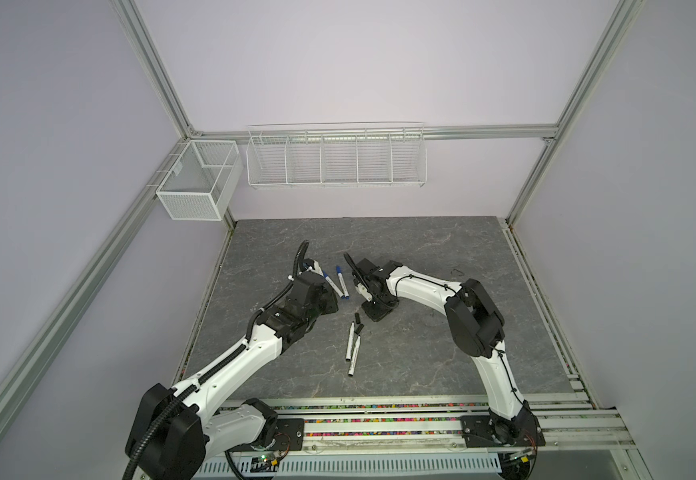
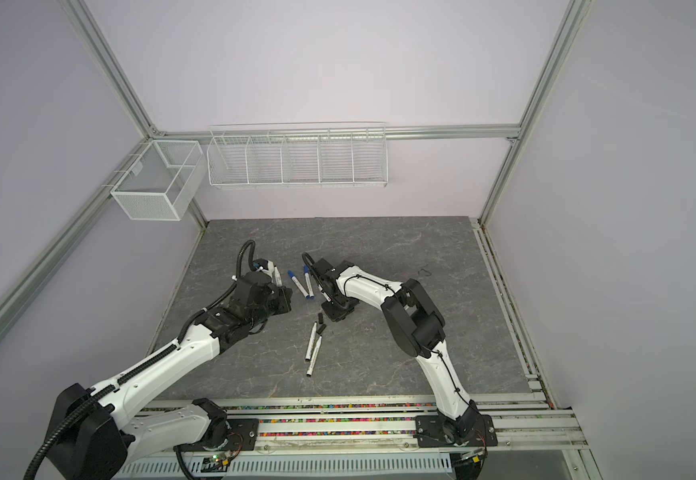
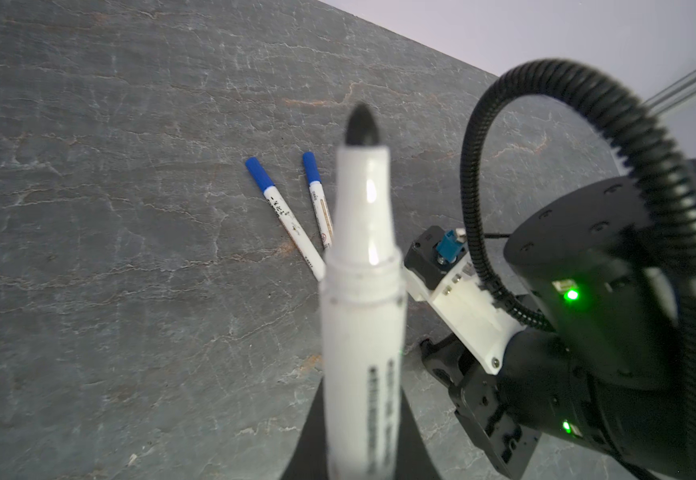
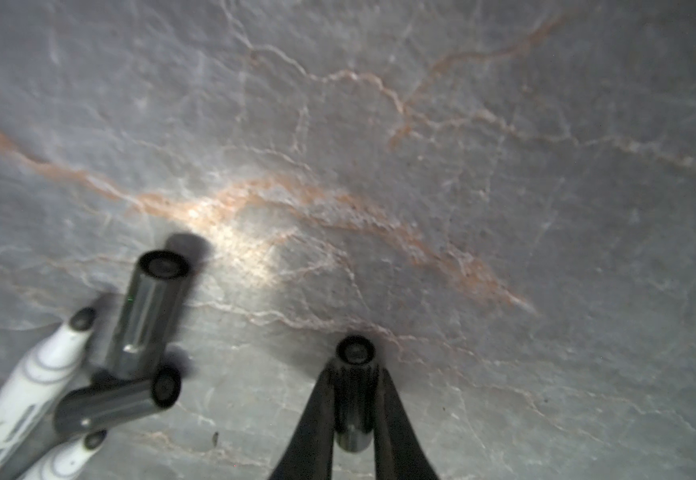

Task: Insert the pens into the pen caps
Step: 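Lower the right gripper to the black caps and grasp one, then lift the black cap with the right gripper and lower it onto the marker tip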

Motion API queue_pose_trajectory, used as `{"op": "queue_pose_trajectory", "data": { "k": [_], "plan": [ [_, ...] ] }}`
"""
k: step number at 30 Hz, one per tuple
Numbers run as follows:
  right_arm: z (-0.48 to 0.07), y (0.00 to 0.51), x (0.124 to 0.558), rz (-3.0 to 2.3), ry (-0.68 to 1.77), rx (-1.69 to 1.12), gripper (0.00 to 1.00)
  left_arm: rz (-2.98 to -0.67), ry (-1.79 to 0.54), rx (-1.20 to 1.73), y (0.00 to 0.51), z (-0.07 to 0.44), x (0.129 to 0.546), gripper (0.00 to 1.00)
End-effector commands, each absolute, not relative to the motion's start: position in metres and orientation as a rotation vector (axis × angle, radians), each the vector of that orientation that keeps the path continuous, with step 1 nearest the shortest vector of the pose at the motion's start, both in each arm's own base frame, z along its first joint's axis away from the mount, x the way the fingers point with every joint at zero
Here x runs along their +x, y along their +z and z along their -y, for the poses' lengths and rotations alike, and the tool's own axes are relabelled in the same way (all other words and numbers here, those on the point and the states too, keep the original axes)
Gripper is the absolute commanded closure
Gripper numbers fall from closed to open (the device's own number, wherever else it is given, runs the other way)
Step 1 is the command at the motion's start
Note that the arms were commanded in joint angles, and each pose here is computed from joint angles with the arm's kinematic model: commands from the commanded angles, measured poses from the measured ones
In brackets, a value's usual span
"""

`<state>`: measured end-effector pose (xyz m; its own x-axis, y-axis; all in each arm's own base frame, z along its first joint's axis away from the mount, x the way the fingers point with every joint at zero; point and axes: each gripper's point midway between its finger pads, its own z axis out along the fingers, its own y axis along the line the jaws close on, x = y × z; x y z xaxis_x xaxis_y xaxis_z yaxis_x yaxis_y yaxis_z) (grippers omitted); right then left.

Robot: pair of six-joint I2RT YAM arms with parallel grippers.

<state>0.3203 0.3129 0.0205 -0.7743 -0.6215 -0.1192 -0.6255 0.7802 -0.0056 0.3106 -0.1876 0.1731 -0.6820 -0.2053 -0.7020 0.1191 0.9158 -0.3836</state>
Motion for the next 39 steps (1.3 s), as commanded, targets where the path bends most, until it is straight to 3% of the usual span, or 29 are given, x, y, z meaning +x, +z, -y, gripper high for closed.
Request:
{"op": "queue_pose_trajectory", "data": {
  "k": [1, 9, 15, 21, 39],
  "plan": [
    [-0.317, 0.053, 0.328, -2.791, 0.243, -0.916, 0.86, -2.255, -0.594, 0.054, 0.185, 0.208, 0.312, 1.0],
    [-0.286, 0.211, 0.358, -2.357, 0.766, -0.52, 0.88, -2.212, -0.771, 0.399, 0.194, 0.274, 0.287, 1.0],
    [-0.278, 0.289, 0.337, -2.09, 1.015, -0.529, 0.87, -2.128, -0.873, 0.615, 0.204, 0.322, 0.262, 1.0],
    [-0.291, 0.3, 0.317, -2.049, 1.163, -0.62, 0.86, -2.084, -0.927, 0.655, 0.212, 0.344, 0.259, 1.0],
    [-0.298, 0.281, 0.323, -2.085, 1.215, -0.59, 0.86, -2.045, -0.958, 0.676, 0.222, 0.355, 0.258, 1.0]
  ]
}}
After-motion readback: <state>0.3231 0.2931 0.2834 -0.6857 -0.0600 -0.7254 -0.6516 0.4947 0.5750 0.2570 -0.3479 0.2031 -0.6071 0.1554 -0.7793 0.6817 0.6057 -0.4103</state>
